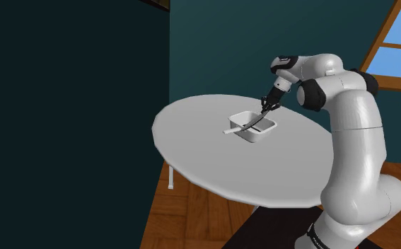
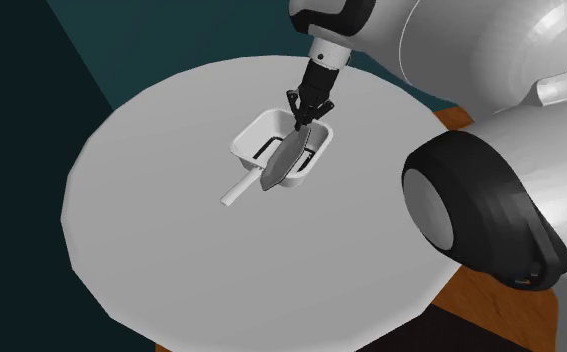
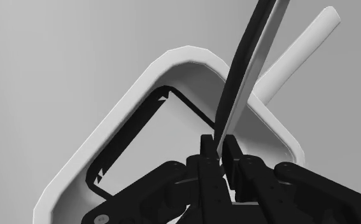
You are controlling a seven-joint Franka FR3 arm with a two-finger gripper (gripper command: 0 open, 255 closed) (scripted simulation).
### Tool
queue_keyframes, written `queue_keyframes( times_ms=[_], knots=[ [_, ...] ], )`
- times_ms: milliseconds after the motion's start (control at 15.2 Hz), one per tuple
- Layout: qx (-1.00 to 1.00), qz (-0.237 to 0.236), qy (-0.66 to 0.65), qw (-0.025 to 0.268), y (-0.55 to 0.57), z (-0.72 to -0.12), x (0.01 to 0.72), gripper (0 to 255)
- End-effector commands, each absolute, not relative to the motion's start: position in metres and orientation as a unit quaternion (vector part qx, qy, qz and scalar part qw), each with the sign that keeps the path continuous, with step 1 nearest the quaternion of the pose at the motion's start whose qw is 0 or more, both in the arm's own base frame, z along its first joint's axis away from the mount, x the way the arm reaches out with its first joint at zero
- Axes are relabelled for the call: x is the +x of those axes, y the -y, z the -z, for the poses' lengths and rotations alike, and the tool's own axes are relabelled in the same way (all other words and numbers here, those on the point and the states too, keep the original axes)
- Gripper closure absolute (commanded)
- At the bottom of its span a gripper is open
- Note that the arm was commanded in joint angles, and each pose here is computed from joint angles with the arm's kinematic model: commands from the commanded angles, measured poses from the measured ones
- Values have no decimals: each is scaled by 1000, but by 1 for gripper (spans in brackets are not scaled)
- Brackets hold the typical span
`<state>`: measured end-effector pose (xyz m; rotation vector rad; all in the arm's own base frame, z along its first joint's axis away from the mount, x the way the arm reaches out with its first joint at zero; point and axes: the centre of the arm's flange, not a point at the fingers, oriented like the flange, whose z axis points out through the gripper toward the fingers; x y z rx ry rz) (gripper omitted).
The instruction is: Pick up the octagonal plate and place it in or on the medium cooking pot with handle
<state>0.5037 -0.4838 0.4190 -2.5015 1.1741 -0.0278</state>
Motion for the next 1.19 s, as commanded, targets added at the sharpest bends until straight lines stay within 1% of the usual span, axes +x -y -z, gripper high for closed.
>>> queue_keyframes(
  times_ms=[0,990,1122],
  knots=[
    [-889,9,-416,188,497,-415,507,255],
    [-889,9,-416,188,497,-335,507,255],
    [-889,9,-416,188,497,-333,507,255]
  ],
)
